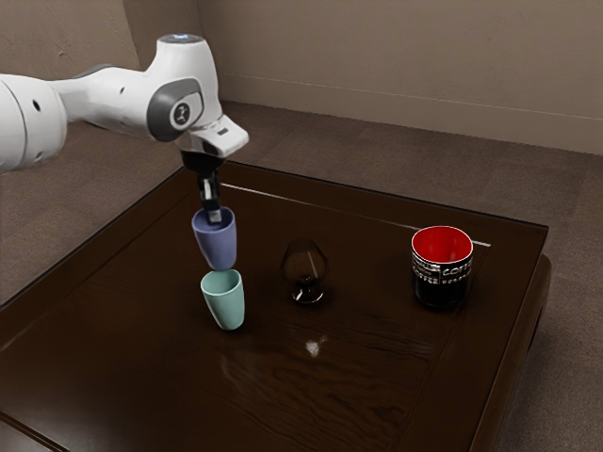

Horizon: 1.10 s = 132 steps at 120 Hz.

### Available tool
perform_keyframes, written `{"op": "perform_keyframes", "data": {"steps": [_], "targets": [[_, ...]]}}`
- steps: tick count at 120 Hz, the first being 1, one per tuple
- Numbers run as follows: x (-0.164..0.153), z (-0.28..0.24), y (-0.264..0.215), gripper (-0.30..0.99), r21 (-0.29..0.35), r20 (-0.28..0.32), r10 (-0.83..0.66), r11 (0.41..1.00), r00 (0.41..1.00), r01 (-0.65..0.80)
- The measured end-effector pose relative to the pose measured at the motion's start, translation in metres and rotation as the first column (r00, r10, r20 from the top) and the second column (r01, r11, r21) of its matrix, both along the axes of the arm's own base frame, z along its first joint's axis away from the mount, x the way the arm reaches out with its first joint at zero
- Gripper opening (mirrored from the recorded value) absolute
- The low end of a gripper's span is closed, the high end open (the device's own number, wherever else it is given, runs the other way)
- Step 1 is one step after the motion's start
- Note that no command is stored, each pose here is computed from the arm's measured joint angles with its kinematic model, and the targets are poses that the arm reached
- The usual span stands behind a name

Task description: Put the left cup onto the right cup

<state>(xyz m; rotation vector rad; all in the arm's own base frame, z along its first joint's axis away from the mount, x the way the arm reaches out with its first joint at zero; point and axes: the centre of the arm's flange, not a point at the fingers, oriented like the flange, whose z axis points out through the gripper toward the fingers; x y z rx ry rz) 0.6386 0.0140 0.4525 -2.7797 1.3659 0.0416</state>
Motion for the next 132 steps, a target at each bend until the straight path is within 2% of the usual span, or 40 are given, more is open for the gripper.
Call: {"op": "perform_keyframes", "data": {"steps": [47, 77, 101, 120, 132], "targets": [[-0.012, -0.022, -0.019, -0.09, -0.005, -0.065, 0.008, 1.0, 0.998, -0.008], [-0.016, -0.046, -0.01, -0.09, 0.002, -0.104, 0.036, 0.999, 0.994, -0.036], [-0.006, -0.063, -0.018, -0.09, 0.033, -0.098, 0.008, 0.999, 0.995, -0.005], [-0.006, -0.057, -0.018, 0.26, 0.034, -0.082, 0.006, 0.999, 0.997, -0.003], [-0.007, -0.047, -0.018, 0.43, 0.033, -0.068, 0.005, 0.999, 0.998, -0.003]]}}
